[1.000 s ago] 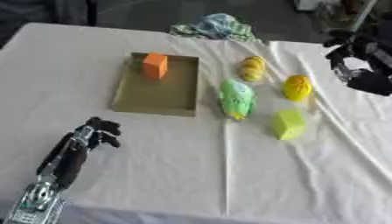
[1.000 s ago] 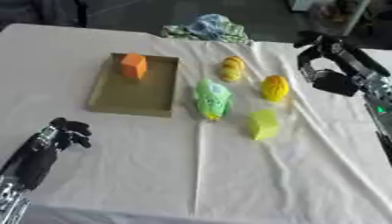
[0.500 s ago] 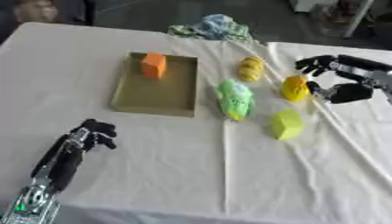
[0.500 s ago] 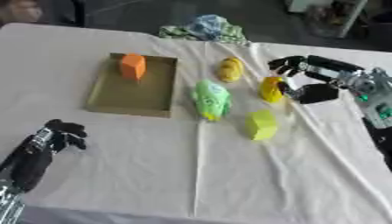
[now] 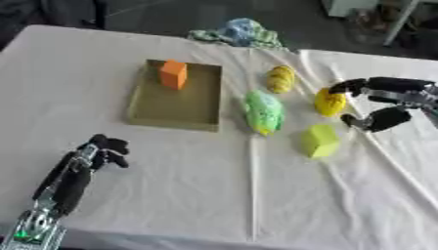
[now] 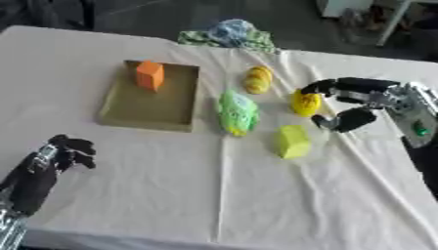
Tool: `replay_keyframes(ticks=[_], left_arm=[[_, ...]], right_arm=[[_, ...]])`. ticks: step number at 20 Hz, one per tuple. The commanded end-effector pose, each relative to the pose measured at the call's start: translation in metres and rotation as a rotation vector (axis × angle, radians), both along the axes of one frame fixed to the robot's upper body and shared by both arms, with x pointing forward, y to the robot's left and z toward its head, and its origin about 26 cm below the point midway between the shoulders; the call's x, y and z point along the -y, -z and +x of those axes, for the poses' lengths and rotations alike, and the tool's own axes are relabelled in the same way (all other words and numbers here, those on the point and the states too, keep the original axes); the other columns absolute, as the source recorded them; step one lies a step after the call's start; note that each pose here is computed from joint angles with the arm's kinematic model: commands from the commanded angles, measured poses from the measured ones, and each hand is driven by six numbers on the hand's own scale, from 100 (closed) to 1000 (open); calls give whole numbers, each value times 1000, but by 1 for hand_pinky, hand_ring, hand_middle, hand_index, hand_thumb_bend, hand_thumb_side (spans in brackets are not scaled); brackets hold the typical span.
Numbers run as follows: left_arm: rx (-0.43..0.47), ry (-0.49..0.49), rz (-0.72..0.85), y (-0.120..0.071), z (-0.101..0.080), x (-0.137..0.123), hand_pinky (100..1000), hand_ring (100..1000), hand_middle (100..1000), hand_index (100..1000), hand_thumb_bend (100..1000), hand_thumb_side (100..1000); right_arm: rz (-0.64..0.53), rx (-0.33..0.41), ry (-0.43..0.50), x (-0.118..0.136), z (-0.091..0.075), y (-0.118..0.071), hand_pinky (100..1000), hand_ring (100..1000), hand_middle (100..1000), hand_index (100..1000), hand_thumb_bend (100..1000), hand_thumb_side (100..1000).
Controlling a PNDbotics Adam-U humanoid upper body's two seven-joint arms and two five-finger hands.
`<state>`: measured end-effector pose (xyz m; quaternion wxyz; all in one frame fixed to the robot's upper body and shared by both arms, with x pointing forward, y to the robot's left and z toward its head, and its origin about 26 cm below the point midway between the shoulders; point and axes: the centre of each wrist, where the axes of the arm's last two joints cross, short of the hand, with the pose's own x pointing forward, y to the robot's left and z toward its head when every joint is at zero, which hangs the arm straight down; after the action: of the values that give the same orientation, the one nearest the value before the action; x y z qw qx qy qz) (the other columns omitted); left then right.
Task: Pick up objects on the table and place them in the box.
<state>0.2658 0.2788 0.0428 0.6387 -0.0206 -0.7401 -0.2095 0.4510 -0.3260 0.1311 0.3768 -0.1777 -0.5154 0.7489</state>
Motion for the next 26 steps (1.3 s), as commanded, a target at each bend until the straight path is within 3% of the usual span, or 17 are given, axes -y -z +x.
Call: replay_keyframes(ticks=[1, 7, 19, 26], left_arm=[[14, 4, 25, -5, 1, -4, 795, 557, 596, 726, 100, 1000], [12, 2, 24, -5, 0, -4, 795, 557, 596, 726, 100, 1000], [7, -1, 26, -4, 0, -4, 795, 556, 596, 726, 100, 1000], [7, -4, 27, -4, 0, -5, 795, 556, 595, 726, 100, 1000]], right_arm=[[-111, 11, -75, 3, 3, -14, 872, 977, 992, 1000, 301, 562], [-174, 40, -96, 1, 3, -12, 875, 984, 995, 1000, 350, 605], [-218, -12, -197, -4, -1, 4, 868, 970, 971, 1000, 304, 661], [-204, -21, -225, -5, -5, 1, 866, 963, 961, 1000, 265, 661]])
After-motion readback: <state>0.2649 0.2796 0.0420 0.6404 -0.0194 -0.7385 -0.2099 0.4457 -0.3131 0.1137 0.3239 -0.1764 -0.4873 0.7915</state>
